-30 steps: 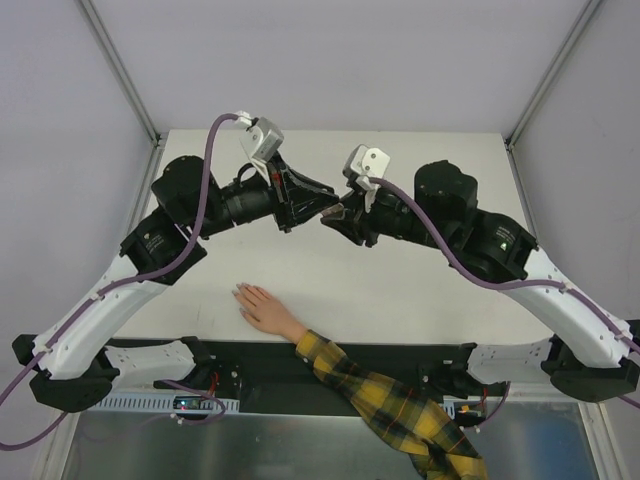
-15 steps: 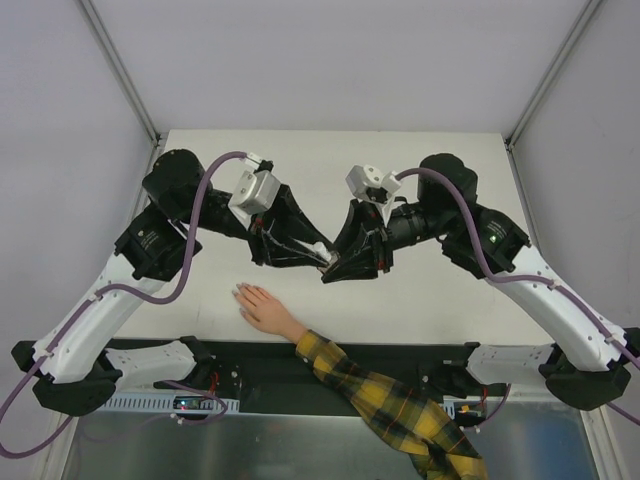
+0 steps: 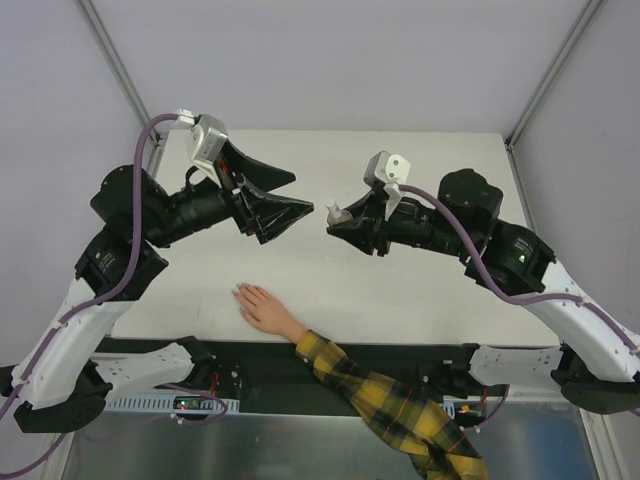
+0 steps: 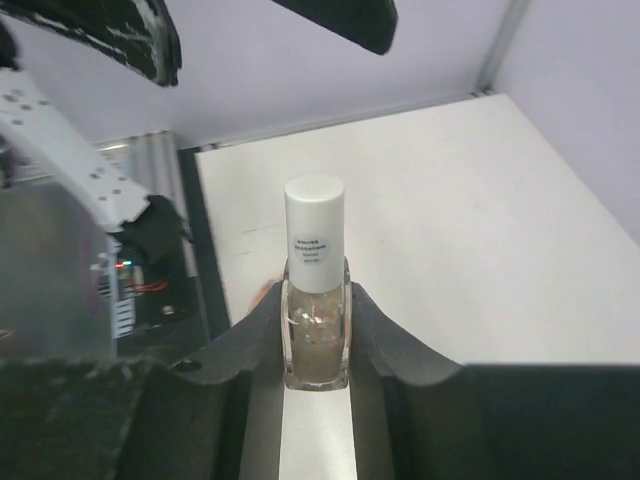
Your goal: Paint the nails
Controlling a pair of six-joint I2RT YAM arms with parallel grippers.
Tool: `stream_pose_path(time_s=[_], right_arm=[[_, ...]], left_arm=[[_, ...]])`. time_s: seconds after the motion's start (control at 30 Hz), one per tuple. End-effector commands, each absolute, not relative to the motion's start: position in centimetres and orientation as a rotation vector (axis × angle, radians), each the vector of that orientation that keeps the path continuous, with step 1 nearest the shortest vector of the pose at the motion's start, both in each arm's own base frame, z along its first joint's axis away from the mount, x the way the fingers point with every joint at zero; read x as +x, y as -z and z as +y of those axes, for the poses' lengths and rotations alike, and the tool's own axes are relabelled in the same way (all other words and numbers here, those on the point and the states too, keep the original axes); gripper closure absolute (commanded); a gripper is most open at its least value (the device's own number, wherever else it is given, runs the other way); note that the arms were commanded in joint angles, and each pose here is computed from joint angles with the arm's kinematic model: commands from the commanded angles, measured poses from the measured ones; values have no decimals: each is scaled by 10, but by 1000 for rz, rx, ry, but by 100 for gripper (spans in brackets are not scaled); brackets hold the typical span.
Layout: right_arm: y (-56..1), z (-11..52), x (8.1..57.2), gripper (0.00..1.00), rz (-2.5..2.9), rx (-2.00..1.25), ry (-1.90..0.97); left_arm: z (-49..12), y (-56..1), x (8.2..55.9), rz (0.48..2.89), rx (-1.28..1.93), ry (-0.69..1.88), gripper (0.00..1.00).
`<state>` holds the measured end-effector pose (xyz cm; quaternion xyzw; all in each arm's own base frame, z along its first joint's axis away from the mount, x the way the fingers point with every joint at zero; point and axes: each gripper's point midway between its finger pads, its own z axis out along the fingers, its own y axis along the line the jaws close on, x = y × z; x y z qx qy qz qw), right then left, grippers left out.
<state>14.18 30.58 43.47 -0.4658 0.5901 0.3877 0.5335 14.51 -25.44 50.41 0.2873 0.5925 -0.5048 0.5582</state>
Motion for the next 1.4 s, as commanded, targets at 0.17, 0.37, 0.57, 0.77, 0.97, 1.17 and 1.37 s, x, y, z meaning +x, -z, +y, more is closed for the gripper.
stream_pose_path(time_s=[0.17, 0.37, 0.57, 0.77, 0.97, 1.17, 1.37], right_arm=[[-462, 291, 195, 100, 1428, -842, -574], [-463, 296, 195, 100, 1426, -846, -572], [-462, 303, 190, 100, 1418, -872, -591], [-459, 304, 188, 100, 1420, -888, -596], [-462, 305, 186, 100, 1410, -889, -609], [-459, 312, 144, 100, 1288, -1098, -794], [-469, 304, 36, 100, 1018, -1488, -1482]], left_arm=[[-270, -501, 190, 1517, 480, 1173, 33], [-282, -491, 197, 1541, 499, 1167, 41], [-288, -484, 203, 1558, 507, 1154, 58], [-296, -483, 195, 1564, 555, 1217, 67], [-300, -482, 187, 1563, 583, 1262, 77], [-309, -480, 140, 1461, 911, 1417, 100], [-285, -463, 54, 1144, 1490, 1715, 100]])
